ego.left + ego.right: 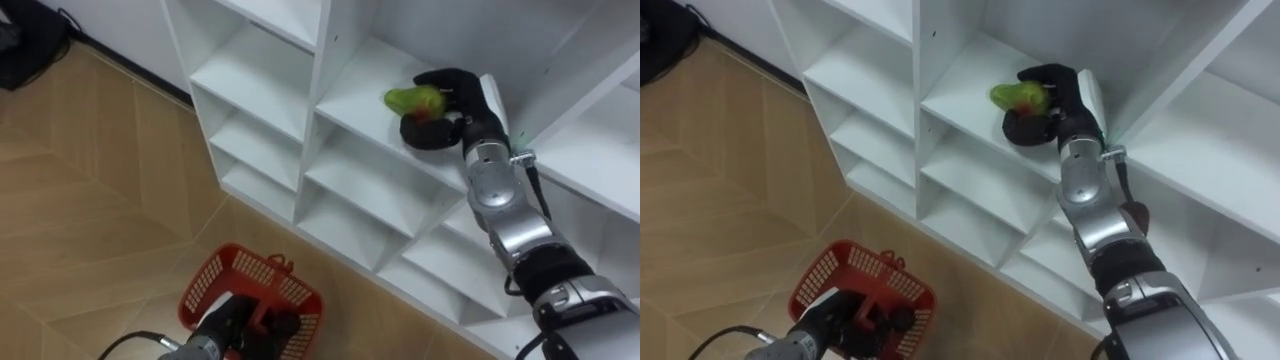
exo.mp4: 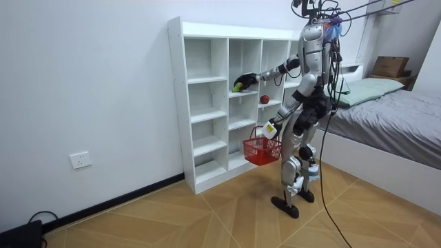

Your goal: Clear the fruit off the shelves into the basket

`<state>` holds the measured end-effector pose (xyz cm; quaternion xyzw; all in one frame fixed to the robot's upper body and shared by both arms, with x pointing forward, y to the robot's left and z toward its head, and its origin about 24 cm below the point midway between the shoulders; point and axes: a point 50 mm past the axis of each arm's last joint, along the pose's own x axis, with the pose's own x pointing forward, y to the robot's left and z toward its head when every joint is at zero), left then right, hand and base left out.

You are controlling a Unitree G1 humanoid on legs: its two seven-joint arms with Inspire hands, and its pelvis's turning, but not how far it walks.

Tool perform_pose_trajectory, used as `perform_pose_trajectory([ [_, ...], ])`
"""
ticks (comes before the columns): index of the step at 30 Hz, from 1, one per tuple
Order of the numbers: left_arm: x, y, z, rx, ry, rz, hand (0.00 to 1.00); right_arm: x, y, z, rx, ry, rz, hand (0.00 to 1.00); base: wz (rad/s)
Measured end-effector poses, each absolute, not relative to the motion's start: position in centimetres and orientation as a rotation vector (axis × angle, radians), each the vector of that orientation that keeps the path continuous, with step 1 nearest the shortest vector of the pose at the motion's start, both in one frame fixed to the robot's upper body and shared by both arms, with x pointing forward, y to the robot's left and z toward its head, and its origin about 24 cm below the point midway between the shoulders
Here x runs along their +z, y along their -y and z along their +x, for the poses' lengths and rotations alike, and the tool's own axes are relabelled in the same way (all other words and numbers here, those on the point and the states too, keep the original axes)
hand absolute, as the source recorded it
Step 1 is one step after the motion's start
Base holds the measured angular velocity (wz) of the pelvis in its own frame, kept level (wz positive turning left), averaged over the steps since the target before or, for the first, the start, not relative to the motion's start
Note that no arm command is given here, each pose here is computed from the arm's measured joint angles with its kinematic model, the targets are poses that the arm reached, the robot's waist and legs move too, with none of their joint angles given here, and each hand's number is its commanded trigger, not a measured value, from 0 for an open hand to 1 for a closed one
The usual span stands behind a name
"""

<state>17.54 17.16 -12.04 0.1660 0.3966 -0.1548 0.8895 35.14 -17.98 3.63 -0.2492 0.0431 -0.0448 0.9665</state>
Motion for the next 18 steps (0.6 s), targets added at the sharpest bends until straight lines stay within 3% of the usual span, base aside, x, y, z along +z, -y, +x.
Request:
perform_pose_trajectory([
  [18, -11.78, -16.61, 18.12, -0.345, -0.806, 0.346, 1.0, 3.61, 18.11, 35.33, -0.082, -0.11, -0.458, 1.0, 0.0],
])
